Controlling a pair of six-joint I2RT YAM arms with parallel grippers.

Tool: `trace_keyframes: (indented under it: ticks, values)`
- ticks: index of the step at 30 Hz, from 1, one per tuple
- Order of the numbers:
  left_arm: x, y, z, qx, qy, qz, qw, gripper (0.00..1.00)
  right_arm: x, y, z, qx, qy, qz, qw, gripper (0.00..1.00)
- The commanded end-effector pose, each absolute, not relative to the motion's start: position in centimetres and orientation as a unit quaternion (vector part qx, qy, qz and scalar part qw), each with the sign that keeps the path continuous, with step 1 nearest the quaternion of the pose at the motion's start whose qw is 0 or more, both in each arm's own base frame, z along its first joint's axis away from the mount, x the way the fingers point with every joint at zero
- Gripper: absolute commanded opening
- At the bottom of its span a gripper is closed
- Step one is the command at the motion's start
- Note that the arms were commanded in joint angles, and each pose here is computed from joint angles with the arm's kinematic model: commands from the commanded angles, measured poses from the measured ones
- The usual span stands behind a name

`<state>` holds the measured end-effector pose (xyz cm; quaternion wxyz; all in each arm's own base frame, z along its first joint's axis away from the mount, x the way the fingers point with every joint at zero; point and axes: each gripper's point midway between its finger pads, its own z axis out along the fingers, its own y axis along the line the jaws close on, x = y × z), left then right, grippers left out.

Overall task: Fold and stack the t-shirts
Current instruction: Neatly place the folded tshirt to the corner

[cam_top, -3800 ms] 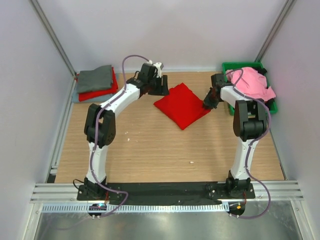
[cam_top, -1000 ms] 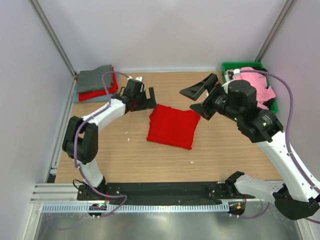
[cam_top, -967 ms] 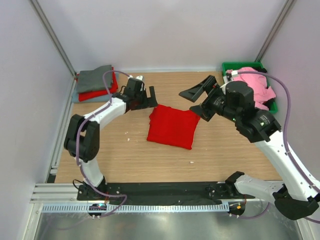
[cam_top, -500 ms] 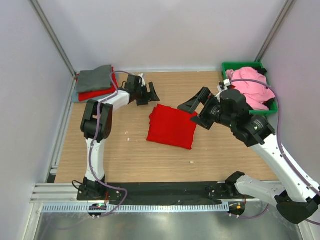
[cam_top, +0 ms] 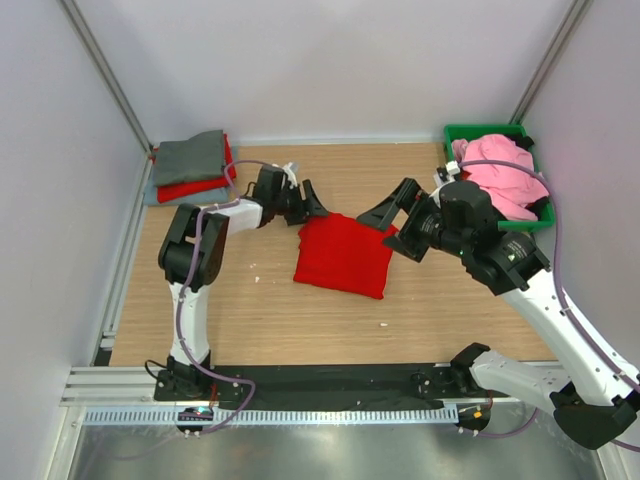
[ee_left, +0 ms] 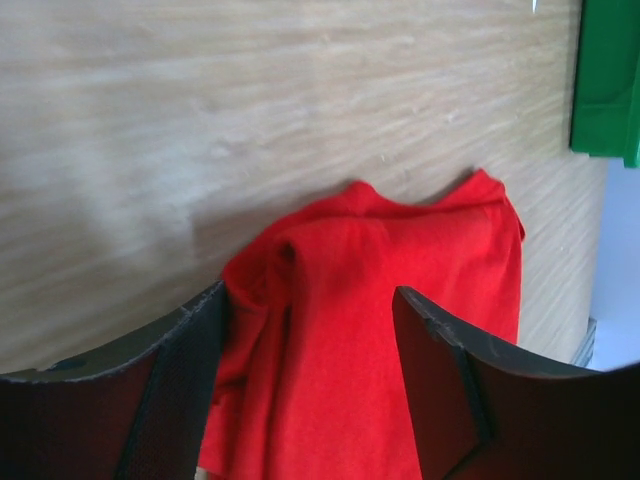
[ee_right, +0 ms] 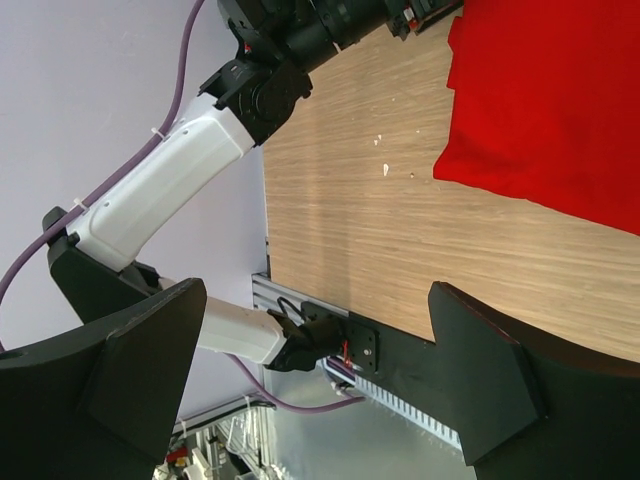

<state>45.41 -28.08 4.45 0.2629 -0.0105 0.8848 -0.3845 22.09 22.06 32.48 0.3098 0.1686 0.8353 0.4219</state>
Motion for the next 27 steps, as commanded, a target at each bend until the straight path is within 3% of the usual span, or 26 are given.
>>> trace_keyframes:
  ticks: [1,4,8,10,14,20,27]
  values:
    - [41.9,-29.1,2.4,-0.012,0.898,-0.382,0.216,0.66,21.9,22.2,32.6,0.155,0.835,0.426,0.313,1.00]
    - [41.2,-29.8,1.5,-0.011,0.899,-0.385,0.207,0.53,21.8,22.1,32.4,0.154,0.837,0.423,0.311,1.00]
    - [40.8,-31.6,1.1,-0.006,0.888,-0.420,0.189,0.12,21.6,21.9,32.2,0.155,0.840,0.418,0.311,1.00]
    - [40.8,-32.4,1.8,-0.010,0.878,-0.443,0.182,0.00,21.5,21.6,32.1,0.156,0.841,0.415,0.310,1.00]
    - [42.3,-32.2,7.0,0.023,0.876,-0.428,0.219,0.00,20.8,21.0,32.4,0.148,0.838,0.416,0.319,1.00]
    - [43.9,-28.3,10.2,0.046,0.901,-0.364,0.233,0.00,19.7,20.2,33.3,0.118,0.821,0.431,0.355,1.00]
    - [46.4,-21.4,11.6,0.038,0.934,-0.297,0.196,0.00,17.6,18.9,33.5,0.094,0.815,0.436,0.371,1.00]
